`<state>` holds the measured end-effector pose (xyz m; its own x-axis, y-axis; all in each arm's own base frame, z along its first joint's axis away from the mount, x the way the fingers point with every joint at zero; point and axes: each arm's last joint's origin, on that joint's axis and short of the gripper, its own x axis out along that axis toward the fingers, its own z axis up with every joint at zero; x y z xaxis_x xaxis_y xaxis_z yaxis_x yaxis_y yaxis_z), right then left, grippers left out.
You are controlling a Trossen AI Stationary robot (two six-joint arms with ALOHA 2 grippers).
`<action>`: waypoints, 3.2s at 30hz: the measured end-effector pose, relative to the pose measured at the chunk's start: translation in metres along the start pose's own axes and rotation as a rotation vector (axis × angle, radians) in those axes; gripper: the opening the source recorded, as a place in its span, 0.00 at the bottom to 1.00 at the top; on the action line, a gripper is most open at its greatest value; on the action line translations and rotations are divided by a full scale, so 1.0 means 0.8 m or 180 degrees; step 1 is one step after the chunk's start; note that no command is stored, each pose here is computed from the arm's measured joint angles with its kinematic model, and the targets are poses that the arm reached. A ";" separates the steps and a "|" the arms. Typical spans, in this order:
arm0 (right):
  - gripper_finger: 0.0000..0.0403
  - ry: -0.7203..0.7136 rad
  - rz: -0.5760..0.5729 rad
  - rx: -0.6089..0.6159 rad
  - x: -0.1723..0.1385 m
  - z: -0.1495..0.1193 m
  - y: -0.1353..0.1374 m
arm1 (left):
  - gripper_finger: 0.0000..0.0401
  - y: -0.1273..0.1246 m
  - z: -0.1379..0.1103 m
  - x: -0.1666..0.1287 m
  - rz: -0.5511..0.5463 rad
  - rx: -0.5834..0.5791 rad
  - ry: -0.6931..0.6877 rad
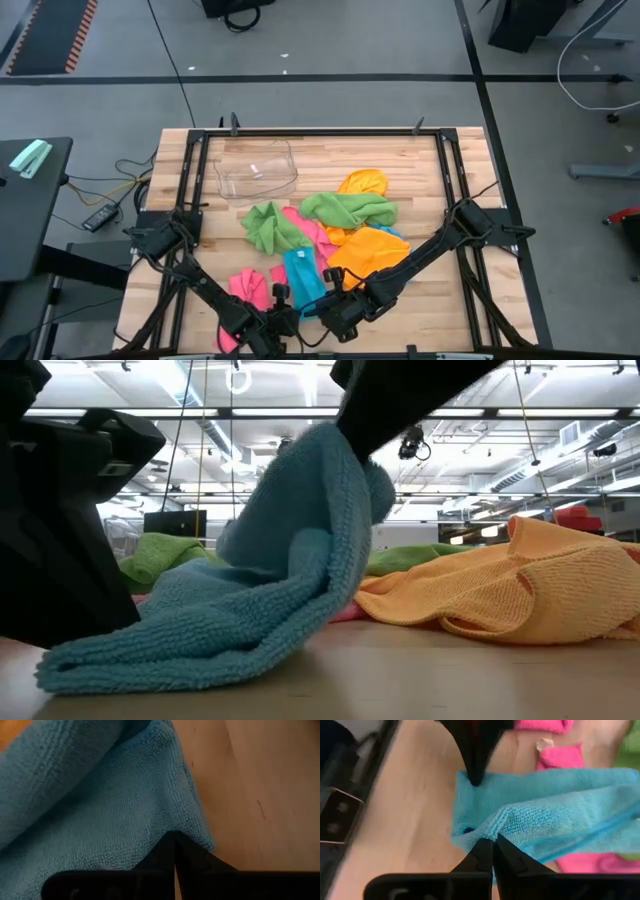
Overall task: Fold microfiber towels
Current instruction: Fold the left blue microfiber towel
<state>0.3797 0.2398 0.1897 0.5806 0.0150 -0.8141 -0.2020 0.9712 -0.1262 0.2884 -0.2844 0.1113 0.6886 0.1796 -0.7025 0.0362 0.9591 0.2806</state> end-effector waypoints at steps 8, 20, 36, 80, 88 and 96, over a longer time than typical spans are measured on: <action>0.20 -0.0238 -0.0002 -0.0039 0.018 -0.002 0.001 | 0.03 -0.002 -0.001 -0.001 -0.0009 -0.0006 -0.0012; 0.44 -0.0710 0.0030 0.0220 0.044 -0.015 -0.009 | 0.06 -0.003 -0.003 -0.003 0.0061 -0.0053 -0.0057; 0.43 -0.0420 0.0086 0.0111 -0.001 0.028 -0.005 | 0.07 -0.005 -0.004 -0.005 0.0066 -0.0032 -0.0066; 0.43 -0.1507 0.0206 0.0444 0.056 -0.022 -0.019 | 0.03 -0.007 -0.005 -0.007 0.0074 -0.0021 -0.0085; 0.43 -0.1190 -0.0600 0.0485 0.040 -0.021 -0.056 | 0.07 -0.009 -0.005 -0.008 0.0065 -0.0034 -0.0092; 0.43 -0.0693 -0.0696 0.0512 0.048 -0.038 -0.073 | 0.03 -0.010 -0.006 -0.009 0.0059 -0.0018 -0.0094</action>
<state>0.3898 0.1763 0.1486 0.7546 -0.1642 -0.6354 0.0628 0.9818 -0.1792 0.2796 -0.2924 0.1109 0.7103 0.1907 -0.6776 0.0194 0.9569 0.2896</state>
